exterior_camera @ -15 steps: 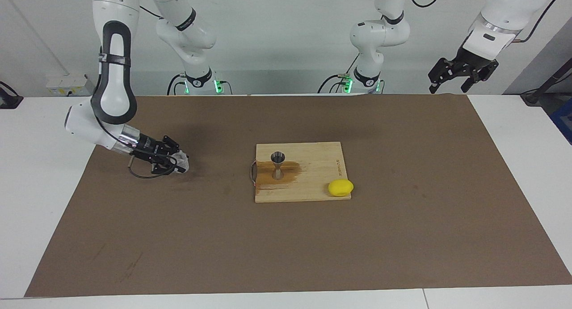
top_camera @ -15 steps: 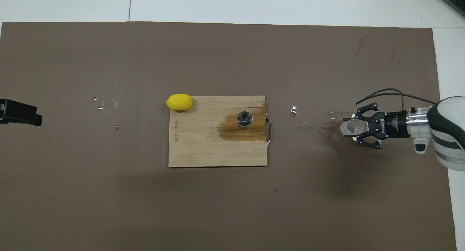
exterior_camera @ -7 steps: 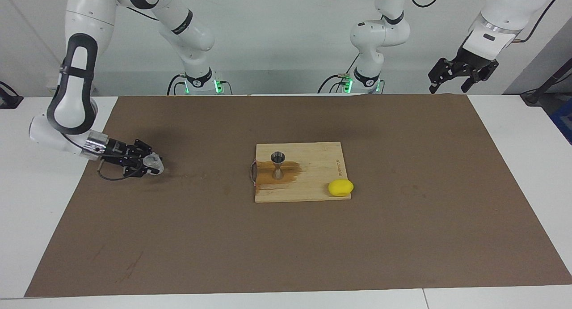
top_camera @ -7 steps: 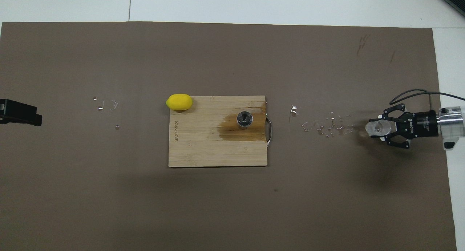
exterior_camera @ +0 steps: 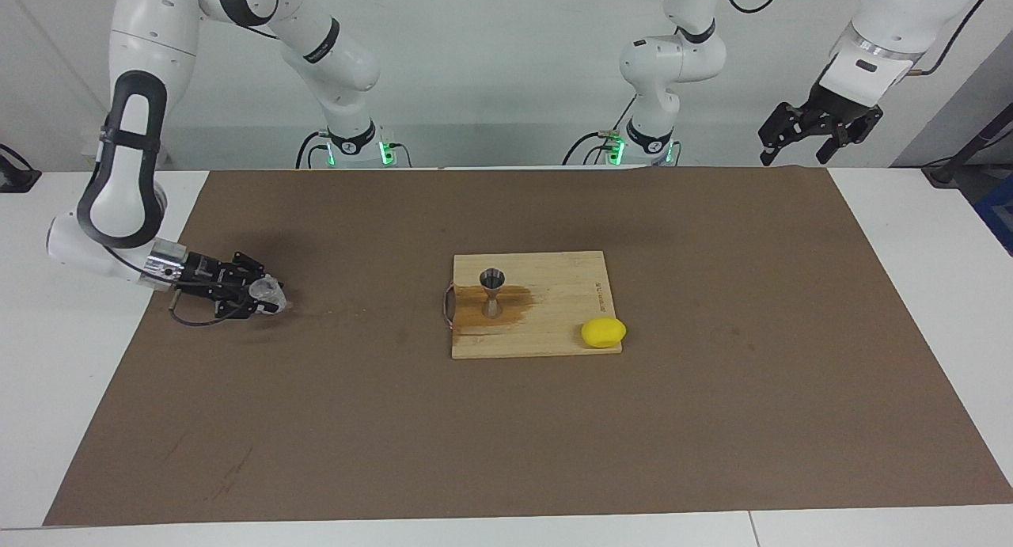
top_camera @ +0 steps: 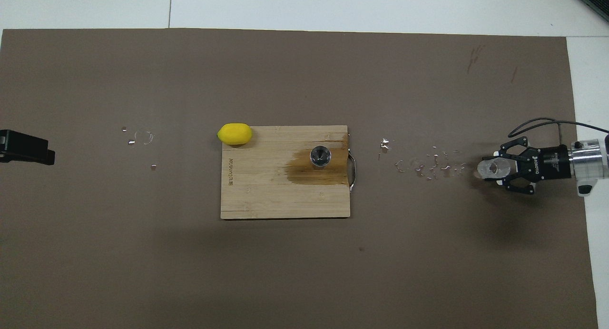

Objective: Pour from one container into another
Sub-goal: 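Lower the glass cup onto the table and open the right gripper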

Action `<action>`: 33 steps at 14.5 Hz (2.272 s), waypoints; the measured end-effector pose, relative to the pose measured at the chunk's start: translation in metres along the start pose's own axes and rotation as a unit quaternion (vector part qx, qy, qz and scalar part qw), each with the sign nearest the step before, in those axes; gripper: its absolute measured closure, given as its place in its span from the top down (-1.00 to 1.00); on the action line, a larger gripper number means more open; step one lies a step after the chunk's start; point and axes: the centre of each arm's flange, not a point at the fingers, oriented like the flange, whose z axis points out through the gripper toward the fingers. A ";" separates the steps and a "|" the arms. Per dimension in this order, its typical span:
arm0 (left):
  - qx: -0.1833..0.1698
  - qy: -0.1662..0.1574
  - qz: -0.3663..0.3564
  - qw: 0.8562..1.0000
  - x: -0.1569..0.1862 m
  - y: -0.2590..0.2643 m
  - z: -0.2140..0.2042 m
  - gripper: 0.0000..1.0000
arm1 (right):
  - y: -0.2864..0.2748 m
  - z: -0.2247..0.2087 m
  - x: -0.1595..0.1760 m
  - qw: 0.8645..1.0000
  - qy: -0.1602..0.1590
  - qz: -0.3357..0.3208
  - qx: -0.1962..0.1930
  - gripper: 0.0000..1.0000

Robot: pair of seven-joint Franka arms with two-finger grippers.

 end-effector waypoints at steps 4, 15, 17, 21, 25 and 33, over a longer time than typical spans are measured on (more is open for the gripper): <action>0.000 0.000 0.000 1.000 0.000 0.000 0.000 1.00 | 0.005 -0.001 0.009 1.000 0.022 0.003 -0.003 0.01; 0.000 0.000 0.000 1.000 0.000 0.000 0.000 1.00 | 0.007 -0.046 -0.022 0.990 0.121 -0.052 -0.040 1.00; 0.000 0.000 0.000 1.000 0.000 0.000 0.000 1.00 | 0.007 -0.065 -0.044 0.986 0.147 -0.072 -0.040 1.00; 0.000 0.000 0.000 1.000 0.000 0.000 0.000 1.00 | 0.003 -0.077 -0.080 0.964 0.194 -0.166 -0.079 1.00; 0.000 0.000 0.000 1.000 0.000 0.000 0.000 1.00 | -0.016 -0.050 -0.121 0.882 0.247 -0.340 -0.213 1.00; 0.000 0.000 0.000 1.000 0.000 0.000 0.000 1.00 | -0.052 -0.010 -0.275 0.768 0.299 -0.504 -0.260 1.00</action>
